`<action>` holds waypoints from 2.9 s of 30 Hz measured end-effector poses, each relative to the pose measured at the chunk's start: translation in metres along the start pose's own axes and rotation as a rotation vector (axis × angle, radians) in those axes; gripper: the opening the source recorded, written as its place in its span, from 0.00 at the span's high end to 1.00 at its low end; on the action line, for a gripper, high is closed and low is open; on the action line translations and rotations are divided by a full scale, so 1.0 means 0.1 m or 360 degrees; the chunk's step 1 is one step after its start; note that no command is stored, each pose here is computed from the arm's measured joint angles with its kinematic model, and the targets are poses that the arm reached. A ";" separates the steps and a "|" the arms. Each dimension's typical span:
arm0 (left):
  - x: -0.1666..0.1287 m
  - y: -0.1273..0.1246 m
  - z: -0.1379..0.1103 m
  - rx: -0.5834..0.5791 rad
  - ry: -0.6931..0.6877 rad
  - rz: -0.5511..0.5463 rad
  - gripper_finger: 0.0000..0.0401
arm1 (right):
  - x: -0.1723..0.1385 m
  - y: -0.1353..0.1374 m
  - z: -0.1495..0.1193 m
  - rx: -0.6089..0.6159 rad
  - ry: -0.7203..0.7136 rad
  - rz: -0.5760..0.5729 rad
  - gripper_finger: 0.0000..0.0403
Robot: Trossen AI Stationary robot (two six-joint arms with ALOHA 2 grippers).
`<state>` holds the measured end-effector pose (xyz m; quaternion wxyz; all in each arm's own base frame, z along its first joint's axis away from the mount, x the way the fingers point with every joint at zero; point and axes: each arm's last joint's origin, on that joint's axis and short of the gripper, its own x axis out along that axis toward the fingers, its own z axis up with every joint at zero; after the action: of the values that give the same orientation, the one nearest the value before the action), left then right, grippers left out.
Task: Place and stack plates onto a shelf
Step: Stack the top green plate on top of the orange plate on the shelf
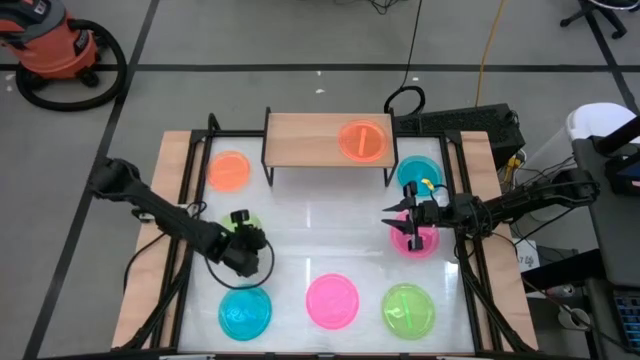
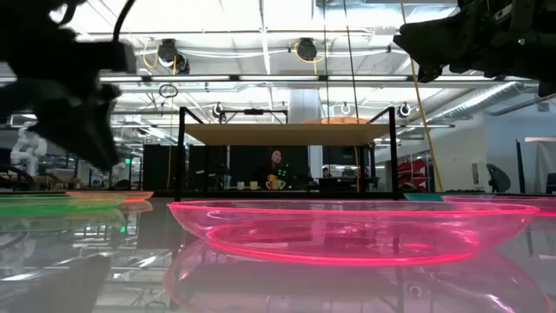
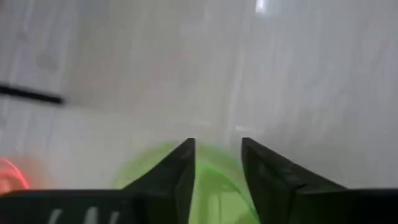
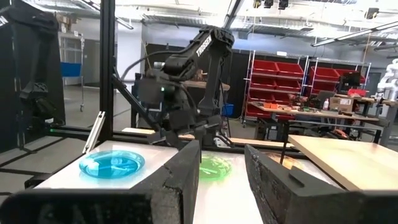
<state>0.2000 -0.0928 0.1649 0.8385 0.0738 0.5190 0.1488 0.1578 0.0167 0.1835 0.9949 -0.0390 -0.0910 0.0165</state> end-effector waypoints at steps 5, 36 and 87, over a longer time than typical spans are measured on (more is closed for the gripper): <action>0.05 -0.03 -0.05 -0.0206 0.0103 -0.0094 0.57 | 0.00 0.00 0.00 -0.0003 0.0006 -0.0003 0.72; 0.20 -0.23 -0.19 -0.0349 0.0367 0.0037 0.56 | 0.00 0.00 -0.02 0.0001 0.0036 -0.0004 0.72; -0.42 1.08 1.87 0.0758 -0.0662 0.0312 1.00 | 0.00 -0.01 0.02 0.0002 -0.0036 -0.0049 0.72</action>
<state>0.3302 0.0013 0.3151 0.8673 0.3462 0.3473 0.0850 0.1574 0.0158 0.1861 0.9940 -0.0367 -0.1029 0.0018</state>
